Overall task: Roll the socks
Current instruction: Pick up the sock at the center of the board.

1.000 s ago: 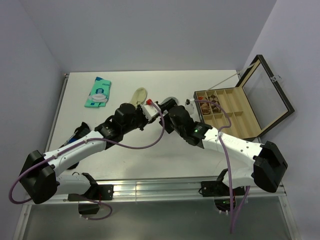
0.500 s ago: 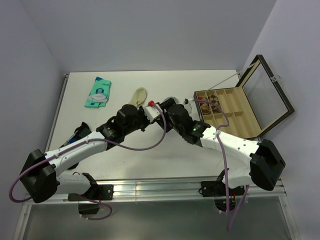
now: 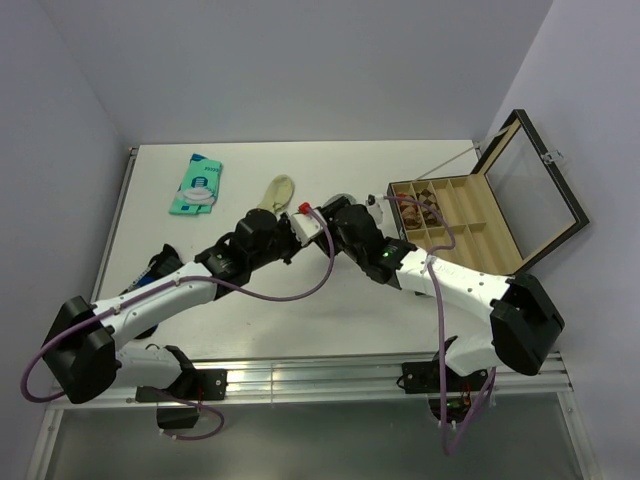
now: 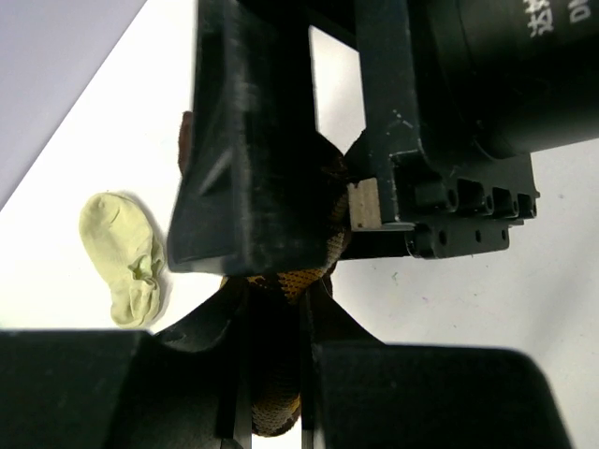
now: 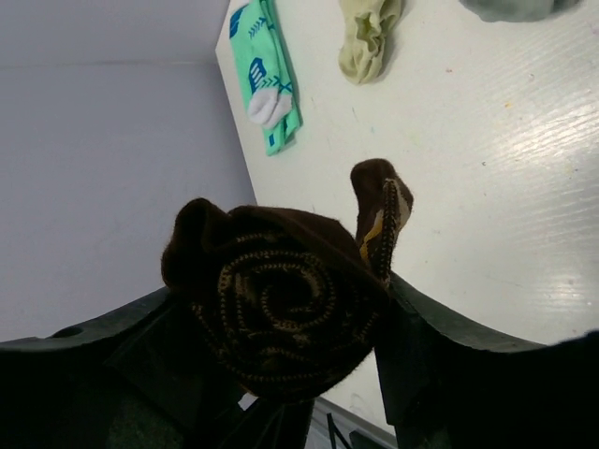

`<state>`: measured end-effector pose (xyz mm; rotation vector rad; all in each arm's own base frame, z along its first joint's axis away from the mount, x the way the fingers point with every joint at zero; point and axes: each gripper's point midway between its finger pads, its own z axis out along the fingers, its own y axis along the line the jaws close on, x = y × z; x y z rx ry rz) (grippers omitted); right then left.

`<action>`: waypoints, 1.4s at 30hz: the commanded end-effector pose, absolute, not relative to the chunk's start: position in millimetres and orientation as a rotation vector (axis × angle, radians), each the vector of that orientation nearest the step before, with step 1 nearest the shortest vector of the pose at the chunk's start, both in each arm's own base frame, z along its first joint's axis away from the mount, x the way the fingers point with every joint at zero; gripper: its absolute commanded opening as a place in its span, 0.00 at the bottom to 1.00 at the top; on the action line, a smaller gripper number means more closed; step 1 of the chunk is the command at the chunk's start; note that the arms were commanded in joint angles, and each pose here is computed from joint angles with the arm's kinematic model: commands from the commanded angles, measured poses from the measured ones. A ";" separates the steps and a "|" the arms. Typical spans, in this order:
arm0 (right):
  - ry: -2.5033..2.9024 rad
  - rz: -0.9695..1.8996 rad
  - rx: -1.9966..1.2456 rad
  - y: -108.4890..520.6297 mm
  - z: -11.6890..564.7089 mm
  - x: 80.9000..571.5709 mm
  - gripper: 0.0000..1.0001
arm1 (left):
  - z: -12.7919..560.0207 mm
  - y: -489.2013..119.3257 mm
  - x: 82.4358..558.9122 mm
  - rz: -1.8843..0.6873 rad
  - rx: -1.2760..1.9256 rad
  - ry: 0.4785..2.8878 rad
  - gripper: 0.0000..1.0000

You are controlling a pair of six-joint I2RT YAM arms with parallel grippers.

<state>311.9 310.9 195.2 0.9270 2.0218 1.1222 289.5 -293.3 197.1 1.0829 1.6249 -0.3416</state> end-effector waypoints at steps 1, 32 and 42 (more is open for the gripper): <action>1.936 1.170 0.906 310.7 221.0 323.8 0.65 | 204.2 -304.8 286.0 -0.400 1.086 1.602 0.00; 1.932 0.871 0.573 247.5 227.4 318.6 0.00 | 230.5 -314.0 254.0 -0.579 1.208 1.569 0.37; 1.909 0.881 0.248 229.2 251.2 318.3 0.00 | 264.5 -310.0 246.0 -0.634 1.208 1.507 0.38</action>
